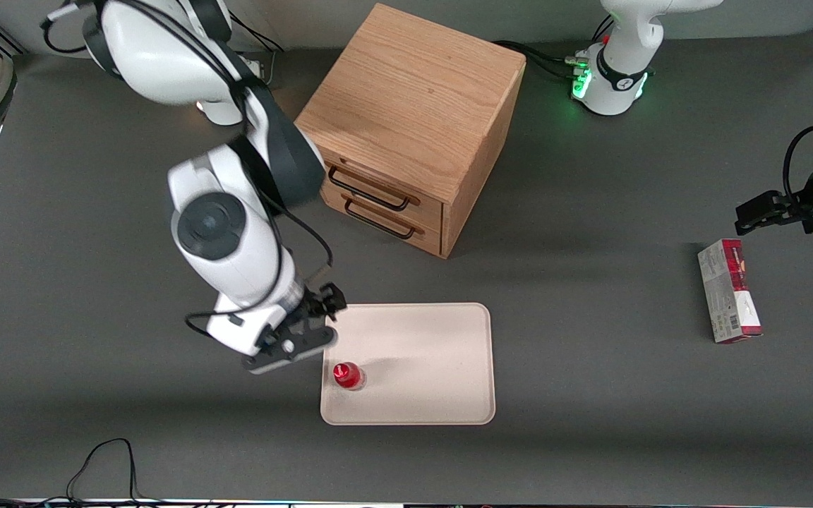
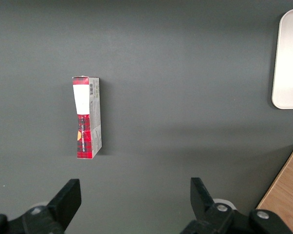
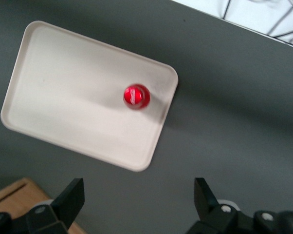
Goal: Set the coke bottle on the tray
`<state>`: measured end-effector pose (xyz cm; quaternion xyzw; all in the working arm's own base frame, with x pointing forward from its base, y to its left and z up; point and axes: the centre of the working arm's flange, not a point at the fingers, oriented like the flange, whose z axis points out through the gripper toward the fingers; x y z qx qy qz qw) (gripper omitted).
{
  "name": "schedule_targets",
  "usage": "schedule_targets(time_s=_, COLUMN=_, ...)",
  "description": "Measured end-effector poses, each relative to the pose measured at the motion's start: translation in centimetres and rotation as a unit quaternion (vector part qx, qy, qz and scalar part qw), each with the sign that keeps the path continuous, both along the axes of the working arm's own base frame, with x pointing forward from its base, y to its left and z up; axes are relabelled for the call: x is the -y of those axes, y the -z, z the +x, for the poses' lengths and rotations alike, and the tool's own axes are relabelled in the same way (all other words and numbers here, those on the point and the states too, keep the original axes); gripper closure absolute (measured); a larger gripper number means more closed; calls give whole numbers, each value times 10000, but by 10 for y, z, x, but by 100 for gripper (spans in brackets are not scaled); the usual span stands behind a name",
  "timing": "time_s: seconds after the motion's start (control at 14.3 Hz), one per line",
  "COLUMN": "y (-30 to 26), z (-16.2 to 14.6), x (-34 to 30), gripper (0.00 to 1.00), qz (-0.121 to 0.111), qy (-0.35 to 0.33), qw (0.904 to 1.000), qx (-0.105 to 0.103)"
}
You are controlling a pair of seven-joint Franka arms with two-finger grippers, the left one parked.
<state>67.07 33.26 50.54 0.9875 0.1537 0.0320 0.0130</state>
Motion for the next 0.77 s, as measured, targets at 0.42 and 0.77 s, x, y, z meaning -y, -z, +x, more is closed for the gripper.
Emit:
schedule_targets(time_s=0.42, y=-91, z=-31, x=100, gripper=0, qz=-243, qy=657, qw=9972, qx=-244)
schedule_targets(time_s=0.77, y=-103, z=-51, x=258, gripper=0, qz=3, qy=1359, qw=9905, qx=-195)
